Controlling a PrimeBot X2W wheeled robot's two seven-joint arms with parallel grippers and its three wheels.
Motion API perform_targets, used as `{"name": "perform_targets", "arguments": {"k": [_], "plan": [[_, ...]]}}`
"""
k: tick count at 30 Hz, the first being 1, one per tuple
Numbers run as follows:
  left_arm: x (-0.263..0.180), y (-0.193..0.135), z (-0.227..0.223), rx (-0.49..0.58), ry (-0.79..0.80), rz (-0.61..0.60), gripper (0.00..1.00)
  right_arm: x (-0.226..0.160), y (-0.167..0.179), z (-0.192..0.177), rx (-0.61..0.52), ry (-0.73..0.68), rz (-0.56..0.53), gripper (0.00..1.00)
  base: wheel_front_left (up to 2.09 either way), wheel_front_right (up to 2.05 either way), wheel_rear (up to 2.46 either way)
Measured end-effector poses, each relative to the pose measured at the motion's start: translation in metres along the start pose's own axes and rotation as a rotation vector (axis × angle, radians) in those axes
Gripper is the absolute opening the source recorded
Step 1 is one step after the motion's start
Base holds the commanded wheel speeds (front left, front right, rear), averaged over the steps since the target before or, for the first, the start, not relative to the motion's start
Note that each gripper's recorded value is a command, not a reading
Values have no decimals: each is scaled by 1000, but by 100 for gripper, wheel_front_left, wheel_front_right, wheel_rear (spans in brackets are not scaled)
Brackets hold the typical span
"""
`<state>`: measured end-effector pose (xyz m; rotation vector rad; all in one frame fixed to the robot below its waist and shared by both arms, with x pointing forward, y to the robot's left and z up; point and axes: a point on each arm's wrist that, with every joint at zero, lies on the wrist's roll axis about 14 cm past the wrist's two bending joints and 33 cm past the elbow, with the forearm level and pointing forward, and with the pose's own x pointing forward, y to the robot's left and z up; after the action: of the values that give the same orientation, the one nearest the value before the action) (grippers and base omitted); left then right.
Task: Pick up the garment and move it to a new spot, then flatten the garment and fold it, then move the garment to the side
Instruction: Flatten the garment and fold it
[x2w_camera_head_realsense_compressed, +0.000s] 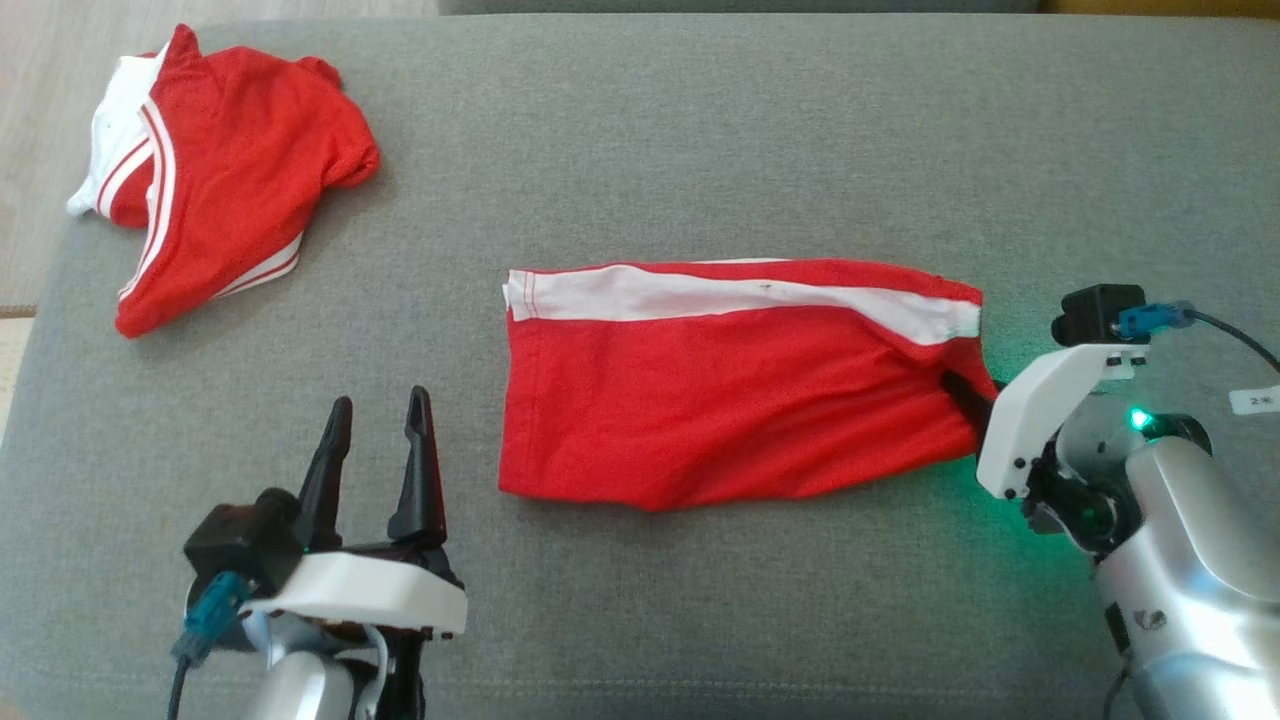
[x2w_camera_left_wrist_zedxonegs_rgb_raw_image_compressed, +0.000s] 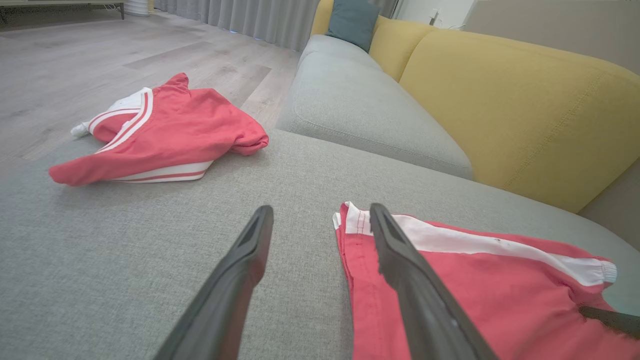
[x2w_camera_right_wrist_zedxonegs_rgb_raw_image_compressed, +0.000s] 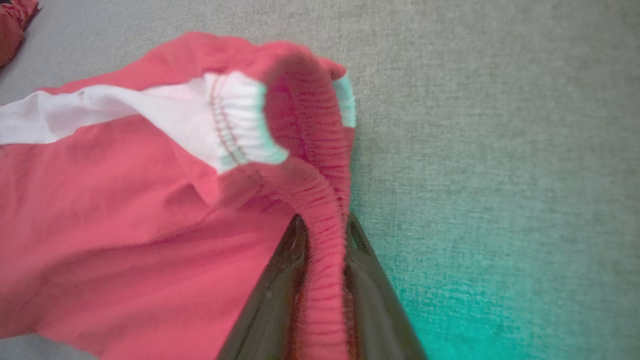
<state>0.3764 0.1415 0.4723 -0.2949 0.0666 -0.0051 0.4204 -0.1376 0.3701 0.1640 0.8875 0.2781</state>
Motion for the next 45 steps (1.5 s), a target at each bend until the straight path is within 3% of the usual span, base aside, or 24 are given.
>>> {"name": "perform_targets", "arguments": {"k": [2, 8, 15, 21, 26, 35, 45], "plan": [[0, 1, -1, 1, 2, 2, 100, -2, -4, -1, -2, 3, -3, 0, 0, 0, 0], [3, -4, -2, 1, 3, -10, 100, -9, -12, 1, -10, 9, -10, 0, 0, 0, 0], [8, -13, -8, -2, 22, -35, 100, -36, -74, 11, -32, -4, -144, 0, 0, 0, 0], [10, -17, -10, -2, 26, -46, 100, -55, -97, 25, -37, -45, -195, 0, 0, 0, 0], [11, -19, -10, -1, 25, -53, 100, -58, -78, 35, -32, -83, -131, 0, 0, 0, 0], [9, -23, -10, 2, 34, -59, 100, -50, 15, 28, -85, -95, 130, 0, 0, 0, 0], [4, -8, -7, -1, 25, -10, 100, -35, 97, 30, -135, -97, 336, 0, 0, 0, 0]]}}
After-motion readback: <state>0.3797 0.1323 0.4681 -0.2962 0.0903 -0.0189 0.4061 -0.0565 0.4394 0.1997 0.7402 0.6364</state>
